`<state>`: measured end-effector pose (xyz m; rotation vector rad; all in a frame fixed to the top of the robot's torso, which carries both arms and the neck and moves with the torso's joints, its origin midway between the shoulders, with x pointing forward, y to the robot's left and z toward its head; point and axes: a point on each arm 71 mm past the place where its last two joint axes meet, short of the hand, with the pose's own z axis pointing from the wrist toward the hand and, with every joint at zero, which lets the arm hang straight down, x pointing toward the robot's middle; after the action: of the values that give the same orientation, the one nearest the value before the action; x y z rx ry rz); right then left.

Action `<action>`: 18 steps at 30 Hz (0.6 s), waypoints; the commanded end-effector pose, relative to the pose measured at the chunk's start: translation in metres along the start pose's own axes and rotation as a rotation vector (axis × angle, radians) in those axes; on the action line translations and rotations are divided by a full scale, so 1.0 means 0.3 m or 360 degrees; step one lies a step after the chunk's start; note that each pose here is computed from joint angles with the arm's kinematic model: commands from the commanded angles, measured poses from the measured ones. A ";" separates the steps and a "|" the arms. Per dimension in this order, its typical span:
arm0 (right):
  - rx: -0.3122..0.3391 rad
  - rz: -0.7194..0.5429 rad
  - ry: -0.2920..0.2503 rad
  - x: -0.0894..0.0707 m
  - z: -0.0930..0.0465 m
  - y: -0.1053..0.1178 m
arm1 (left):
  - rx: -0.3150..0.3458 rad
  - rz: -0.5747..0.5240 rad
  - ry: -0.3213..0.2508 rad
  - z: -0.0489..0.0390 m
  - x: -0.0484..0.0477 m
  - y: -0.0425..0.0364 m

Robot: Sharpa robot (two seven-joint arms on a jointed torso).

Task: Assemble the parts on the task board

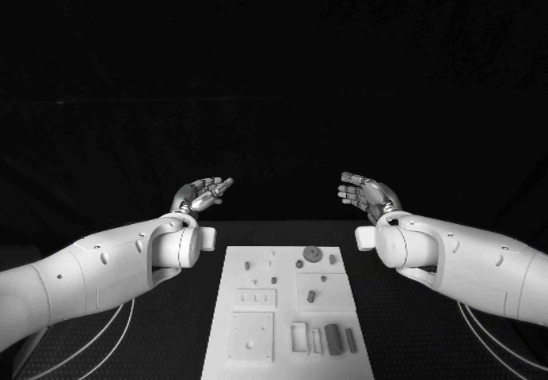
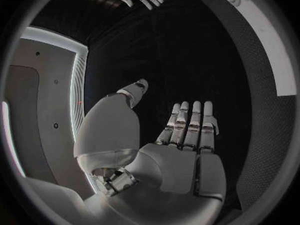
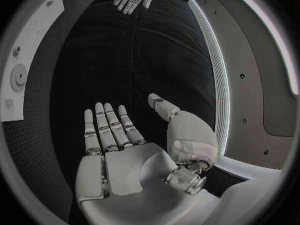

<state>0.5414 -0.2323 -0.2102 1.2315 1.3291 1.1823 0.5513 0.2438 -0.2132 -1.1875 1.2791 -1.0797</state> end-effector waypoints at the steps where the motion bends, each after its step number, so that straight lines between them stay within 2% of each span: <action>1: 0.0188 0.0036 0.0310 0.010 0.040 0.004 | -0.0134 -0.0054 0.0187 0.040 0.002 -0.008; 7: 0.0255 0.0006 0.0386 -0.024 0.086 0.037 | -0.0158 -0.0029 0.0198 0.082 -0.029 -0.033; 13: 0.0284 -0.0009 0.0418 -0.039 0.105 0.052 | -0.0161 -0.0025 0.0199 0.088 -0.034 -0.037; 14: 0.0085 -0.0715 0.0403 -0.073 0.128 0.042 | -0.0120 -0.0012 0.0246 0.087 -0.026 -0.039; 18: 0.0053 -0.0886 0.0428 -0.072 0.127 0.030 | -0.0104 0.0013 0.0280 0.082 -0.024 -0.041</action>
<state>0.5821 -0.2575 -0.2039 0.9718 1.6520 1.0644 0.5774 0.2559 -0.2024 -1.1983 1.4177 -1.1161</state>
